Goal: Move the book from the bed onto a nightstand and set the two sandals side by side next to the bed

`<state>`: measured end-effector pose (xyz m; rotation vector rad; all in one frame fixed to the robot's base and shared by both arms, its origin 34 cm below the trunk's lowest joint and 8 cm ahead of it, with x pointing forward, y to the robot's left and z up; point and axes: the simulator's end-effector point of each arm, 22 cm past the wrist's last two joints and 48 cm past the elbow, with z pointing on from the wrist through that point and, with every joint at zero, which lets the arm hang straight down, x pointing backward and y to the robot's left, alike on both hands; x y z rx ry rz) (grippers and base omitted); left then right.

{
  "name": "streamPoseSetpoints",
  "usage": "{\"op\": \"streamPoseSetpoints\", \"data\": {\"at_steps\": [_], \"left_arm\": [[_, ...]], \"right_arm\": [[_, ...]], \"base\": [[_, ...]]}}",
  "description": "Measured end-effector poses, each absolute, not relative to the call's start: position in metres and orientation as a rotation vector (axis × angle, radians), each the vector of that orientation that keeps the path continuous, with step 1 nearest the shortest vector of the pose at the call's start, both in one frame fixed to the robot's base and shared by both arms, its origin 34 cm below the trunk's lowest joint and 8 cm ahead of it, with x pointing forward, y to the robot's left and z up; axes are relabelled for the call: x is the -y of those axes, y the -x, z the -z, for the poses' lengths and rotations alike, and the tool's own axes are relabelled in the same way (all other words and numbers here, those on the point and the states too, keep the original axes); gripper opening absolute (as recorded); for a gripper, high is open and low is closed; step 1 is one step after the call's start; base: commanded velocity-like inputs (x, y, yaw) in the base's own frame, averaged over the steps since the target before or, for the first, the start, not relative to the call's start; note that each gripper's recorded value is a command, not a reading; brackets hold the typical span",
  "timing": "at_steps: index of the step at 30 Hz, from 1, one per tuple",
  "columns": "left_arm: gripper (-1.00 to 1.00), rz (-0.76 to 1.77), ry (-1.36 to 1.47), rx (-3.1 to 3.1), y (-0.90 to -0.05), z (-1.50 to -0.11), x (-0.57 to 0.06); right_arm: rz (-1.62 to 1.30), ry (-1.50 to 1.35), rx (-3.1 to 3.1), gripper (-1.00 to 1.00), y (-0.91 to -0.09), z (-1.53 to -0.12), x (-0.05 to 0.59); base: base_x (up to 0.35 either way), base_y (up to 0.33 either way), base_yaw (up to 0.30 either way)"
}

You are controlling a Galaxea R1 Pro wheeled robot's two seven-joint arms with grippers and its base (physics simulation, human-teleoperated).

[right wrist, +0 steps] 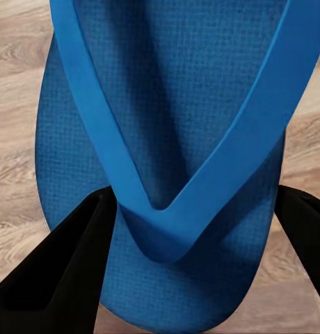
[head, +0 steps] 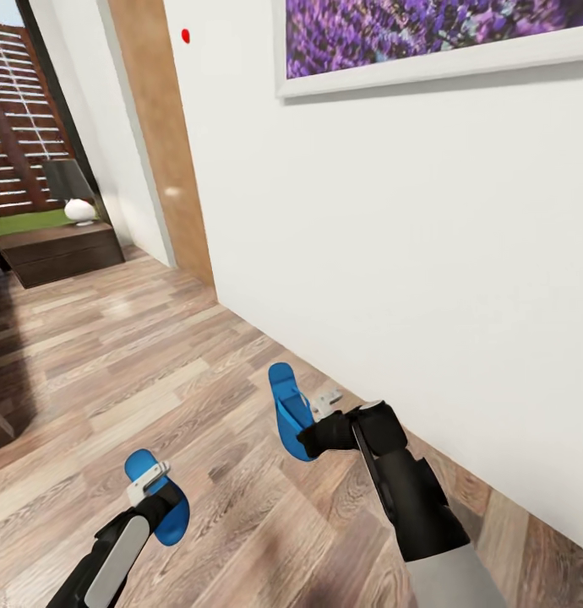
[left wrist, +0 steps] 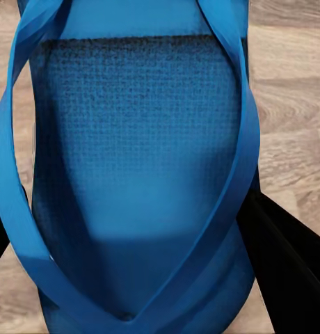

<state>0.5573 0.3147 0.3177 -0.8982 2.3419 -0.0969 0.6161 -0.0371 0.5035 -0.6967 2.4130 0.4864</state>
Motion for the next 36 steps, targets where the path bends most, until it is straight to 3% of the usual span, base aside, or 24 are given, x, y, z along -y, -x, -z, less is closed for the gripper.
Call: {"op": "streamPoseSetpoints", "data": {"at_steps": [27, 36], "left_arm": [[-1.0, 0.081, 0.914, -2.326, -0.554, -0.315, -0.321], [-1.0, 0.078, 0.915, -2.325, -0.554, -0.315, -0.321]], "right_arm": [[-0.476, 0.766, -2.406, -1.0, -0.609, -0.5, 0.024], [-0.476, 0.805, -2.399, -1.0, -0.603, -0.499, 0.015]], "base": [[0.32, -0.001, 0.284], [0.322, -0.108, 0.288]]}}
